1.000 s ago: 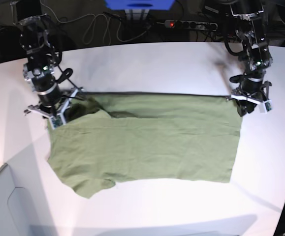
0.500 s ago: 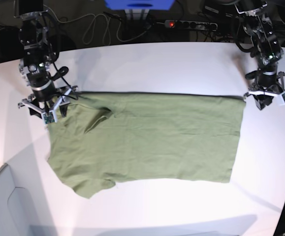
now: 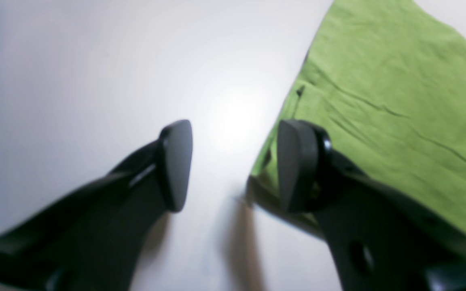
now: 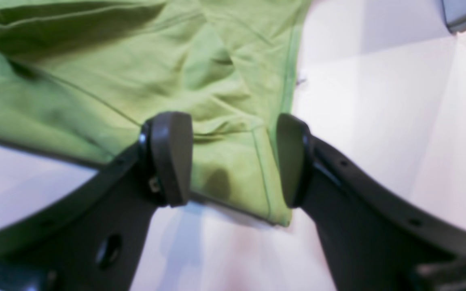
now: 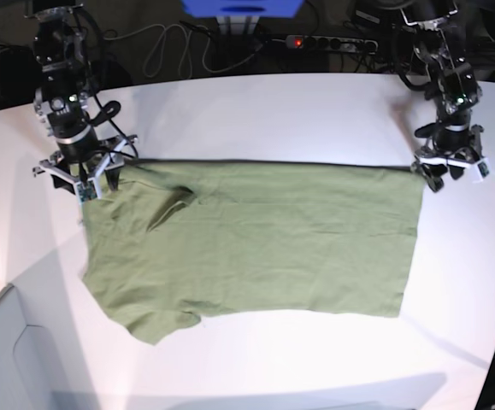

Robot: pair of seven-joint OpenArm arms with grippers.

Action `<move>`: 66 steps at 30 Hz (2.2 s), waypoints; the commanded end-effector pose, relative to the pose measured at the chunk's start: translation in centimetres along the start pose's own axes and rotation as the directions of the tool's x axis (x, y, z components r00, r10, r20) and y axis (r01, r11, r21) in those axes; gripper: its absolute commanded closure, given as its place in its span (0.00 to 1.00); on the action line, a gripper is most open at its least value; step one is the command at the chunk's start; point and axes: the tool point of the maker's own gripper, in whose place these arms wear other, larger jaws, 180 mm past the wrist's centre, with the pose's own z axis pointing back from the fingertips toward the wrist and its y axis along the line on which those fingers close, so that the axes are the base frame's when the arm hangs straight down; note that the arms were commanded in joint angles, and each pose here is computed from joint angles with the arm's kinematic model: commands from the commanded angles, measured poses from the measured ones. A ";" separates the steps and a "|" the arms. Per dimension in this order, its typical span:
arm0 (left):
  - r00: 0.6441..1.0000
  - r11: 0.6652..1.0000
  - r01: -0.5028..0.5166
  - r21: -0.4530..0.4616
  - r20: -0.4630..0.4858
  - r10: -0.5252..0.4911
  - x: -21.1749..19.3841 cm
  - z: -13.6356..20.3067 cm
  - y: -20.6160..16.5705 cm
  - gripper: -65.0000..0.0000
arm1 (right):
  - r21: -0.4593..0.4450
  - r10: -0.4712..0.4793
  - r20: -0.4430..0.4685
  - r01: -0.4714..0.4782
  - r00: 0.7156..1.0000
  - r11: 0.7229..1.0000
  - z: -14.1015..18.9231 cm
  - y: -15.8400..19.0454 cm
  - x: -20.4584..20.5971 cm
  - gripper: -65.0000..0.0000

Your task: Fold the T-shirt properly

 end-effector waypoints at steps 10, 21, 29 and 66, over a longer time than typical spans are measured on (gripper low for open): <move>1.000 1.000 -0.008 -0.029 0.022 0.009 0.8 -0.9 -1.2 0.50 | 0.001 0.012 0.021 -0.012 1.000 1.000 0.7 0.0 0.1 0.51; 1.000 0.999 -0.009 -0.032 0.024 0.010 0.9 -0.9 -1.4 0.50 | 0.003 0.012 0.014 -0.012 1.000 1.000 0.8 0.1 -0.2 0.51; 1.000 0.998 -0.014 -0.056 -0.024 0.013 -0.7 -2.1 -2.6 0.52 | -0.031 0.010 0.012 -0.010 1.000 0.999 0.9 -1.4 -0.3 0.51; 0.996 0.999 -0.010 -0.038 -0.084 0.006 -3.1 -2.0 -1.6 1.00 | -0.102 -0.037 -0.168 0.020 0.985 0.995 -0.9 -5.0 -6.8 0.79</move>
